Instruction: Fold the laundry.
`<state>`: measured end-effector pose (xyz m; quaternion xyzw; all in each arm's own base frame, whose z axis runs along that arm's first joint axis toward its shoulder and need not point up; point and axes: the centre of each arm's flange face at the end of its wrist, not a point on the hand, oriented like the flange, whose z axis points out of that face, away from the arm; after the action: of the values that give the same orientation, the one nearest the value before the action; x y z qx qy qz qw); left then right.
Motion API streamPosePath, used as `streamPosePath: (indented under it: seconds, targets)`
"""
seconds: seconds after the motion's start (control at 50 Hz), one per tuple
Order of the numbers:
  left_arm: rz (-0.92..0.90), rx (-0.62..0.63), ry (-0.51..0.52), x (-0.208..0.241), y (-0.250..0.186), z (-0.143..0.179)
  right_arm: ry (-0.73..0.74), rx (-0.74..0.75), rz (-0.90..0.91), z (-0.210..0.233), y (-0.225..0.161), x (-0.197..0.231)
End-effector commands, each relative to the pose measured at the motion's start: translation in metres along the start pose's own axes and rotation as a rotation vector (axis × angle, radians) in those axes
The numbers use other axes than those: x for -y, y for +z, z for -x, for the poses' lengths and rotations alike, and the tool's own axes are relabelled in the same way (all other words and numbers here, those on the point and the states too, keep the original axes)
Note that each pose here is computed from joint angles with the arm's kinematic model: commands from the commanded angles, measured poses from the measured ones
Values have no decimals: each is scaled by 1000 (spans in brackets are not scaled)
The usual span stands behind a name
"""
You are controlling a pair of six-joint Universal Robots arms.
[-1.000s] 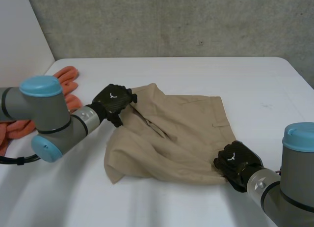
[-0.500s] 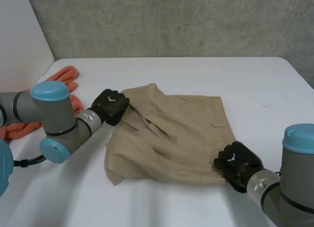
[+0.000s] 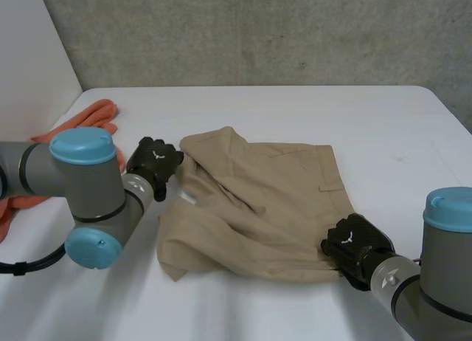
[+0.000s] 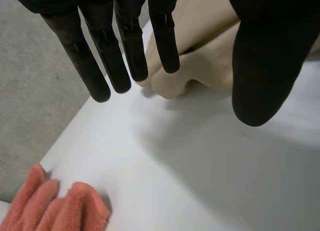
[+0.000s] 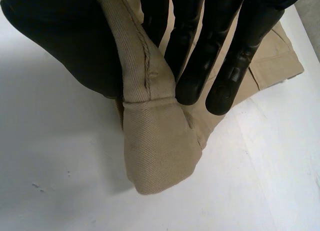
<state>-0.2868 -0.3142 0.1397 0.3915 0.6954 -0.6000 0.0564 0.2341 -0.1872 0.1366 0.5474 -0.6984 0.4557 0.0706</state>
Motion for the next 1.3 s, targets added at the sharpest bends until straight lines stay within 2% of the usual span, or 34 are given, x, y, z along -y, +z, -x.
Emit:
streamPosePath:
  seconds: [0.02,0.22,0.42,0.64,0.78,0.92,1.16,1.3]
  targets:
    - [-83,43,-3,12,5,5,1,2,4,0,0,-1]
    - [-158,-133,1,4,16,-15,4,5,7,1,0,-2]
    - [-128,-119,-1,-13,33,-14,2,3,4,1,0,-2]
    - [3,49,-3,-25,30,5,1,-1,2,1,1,-2]
    - [71,16,-6,-27,12,-4,1,-1,2,1,1,-2]
    - [117,33,-5,-27,6,-2,1,1,3,2,0,-2]
    - [19,74,-43,0,3,17,2,0,3,1,1,-2]
    - [-108,-18,-106,16,11,20,2,1,4,2,0,-2]
